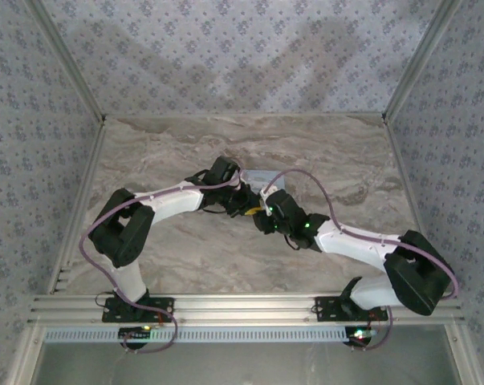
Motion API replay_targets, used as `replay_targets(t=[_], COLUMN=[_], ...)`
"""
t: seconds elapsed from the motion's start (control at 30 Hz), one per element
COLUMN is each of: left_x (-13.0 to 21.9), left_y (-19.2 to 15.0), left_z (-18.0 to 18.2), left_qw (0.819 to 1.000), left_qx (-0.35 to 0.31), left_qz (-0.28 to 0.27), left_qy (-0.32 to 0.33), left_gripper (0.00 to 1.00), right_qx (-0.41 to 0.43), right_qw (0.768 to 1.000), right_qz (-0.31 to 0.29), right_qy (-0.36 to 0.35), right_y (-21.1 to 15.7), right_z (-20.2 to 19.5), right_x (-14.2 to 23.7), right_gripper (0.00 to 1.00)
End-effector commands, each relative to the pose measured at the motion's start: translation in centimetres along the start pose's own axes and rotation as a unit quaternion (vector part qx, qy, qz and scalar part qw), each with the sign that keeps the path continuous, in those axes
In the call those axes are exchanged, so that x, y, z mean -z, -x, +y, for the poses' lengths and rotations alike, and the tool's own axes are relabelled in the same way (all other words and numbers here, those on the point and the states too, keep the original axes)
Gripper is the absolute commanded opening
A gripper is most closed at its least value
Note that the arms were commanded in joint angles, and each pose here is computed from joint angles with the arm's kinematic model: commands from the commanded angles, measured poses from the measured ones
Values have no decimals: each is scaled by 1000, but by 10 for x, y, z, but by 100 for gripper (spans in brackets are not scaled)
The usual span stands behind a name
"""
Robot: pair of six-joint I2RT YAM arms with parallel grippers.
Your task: Unlock a padlock with a key
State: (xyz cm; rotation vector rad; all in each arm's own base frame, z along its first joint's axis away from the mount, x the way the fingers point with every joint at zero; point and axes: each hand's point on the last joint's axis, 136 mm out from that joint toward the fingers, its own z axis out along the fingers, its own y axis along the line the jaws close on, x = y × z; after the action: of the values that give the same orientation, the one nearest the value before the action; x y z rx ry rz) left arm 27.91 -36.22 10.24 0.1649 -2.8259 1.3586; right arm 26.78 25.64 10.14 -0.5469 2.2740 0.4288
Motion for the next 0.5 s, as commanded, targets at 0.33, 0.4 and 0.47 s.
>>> replay_targets(t=[0.33,0.4,0.47], left_x=[6,6,7], left_y=[4,3,3], left_z=[-18,-18,-18], left_qw=[1000,1000,1000], left_qx=[-12,-12,-13], left_qz=[2,2,2], left_qy=[-25,-25,-26], left_gripper=[0,0,0], right_qx=[1,0,-17], right_qw=[1000,1000,999], right_qz=[-7,-6,-8], right_qy=[10,14,30], right_y=[5,4,4], right_z=[3,3,4], right_x=[-3,-3,-3], right_gripper=[0,0,0])
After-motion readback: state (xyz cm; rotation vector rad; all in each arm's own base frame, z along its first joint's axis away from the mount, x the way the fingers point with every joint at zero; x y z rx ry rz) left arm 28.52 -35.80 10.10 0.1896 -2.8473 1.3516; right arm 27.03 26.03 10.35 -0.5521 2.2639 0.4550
